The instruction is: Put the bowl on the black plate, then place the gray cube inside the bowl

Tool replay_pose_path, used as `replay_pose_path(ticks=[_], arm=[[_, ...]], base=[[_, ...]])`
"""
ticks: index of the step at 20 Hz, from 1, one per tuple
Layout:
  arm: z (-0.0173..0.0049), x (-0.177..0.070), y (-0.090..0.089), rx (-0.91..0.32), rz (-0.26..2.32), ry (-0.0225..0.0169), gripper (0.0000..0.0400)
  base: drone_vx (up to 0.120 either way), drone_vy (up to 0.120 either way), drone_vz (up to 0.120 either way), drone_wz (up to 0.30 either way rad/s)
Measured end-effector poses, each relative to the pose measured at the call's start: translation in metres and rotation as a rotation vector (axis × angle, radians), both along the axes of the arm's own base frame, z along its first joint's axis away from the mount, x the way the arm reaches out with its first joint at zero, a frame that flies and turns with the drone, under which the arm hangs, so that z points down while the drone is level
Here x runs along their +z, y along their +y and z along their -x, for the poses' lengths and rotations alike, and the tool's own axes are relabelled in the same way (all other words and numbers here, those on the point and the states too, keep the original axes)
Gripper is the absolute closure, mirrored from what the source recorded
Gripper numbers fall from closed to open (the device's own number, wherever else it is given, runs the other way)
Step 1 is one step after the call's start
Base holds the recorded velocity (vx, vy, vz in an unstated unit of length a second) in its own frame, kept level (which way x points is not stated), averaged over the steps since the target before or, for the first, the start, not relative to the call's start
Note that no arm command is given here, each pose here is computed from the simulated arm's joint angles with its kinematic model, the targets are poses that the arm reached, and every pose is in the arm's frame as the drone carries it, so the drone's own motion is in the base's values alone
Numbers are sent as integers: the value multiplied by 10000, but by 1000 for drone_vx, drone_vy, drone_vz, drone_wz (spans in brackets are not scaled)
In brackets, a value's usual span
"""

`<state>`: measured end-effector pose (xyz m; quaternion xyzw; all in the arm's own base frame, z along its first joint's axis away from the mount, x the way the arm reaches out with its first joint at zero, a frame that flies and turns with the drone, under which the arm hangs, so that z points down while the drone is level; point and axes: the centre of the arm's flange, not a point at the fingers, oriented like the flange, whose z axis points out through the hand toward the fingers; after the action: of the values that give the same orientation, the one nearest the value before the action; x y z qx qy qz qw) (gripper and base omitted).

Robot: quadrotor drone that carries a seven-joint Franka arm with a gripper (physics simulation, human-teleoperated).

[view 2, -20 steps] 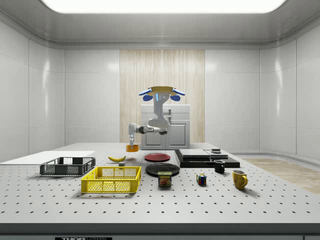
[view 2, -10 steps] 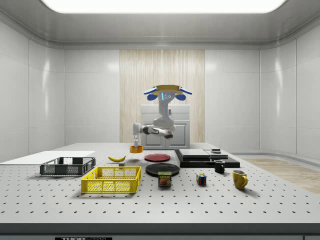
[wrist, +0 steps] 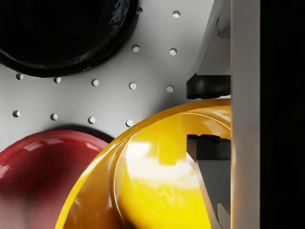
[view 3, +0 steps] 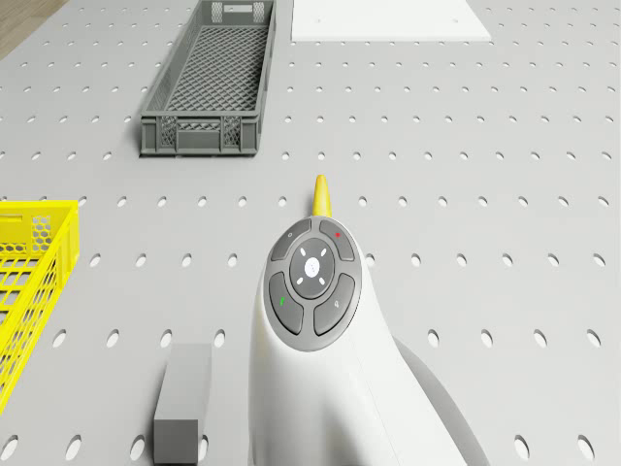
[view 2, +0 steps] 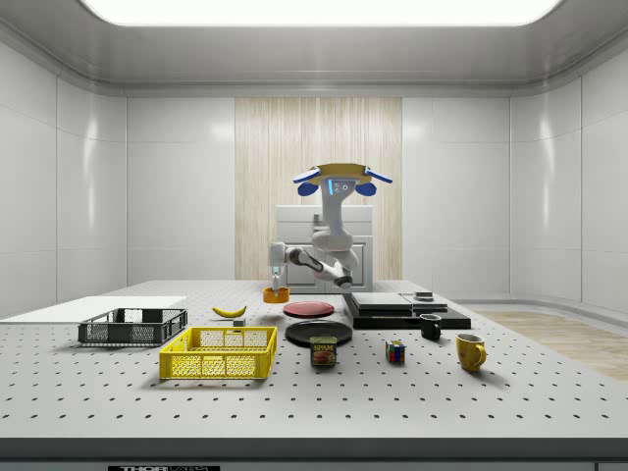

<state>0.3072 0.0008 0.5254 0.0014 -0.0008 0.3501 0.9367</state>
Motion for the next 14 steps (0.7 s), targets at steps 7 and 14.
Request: replay_pose_path(ticks=[7,14], arm=[[7,-4,-30,64,19,-7,292],[4,-4,-23,-241,18,-7,292]], base=[[-120,120,0,0],[-120,120,0,0]])
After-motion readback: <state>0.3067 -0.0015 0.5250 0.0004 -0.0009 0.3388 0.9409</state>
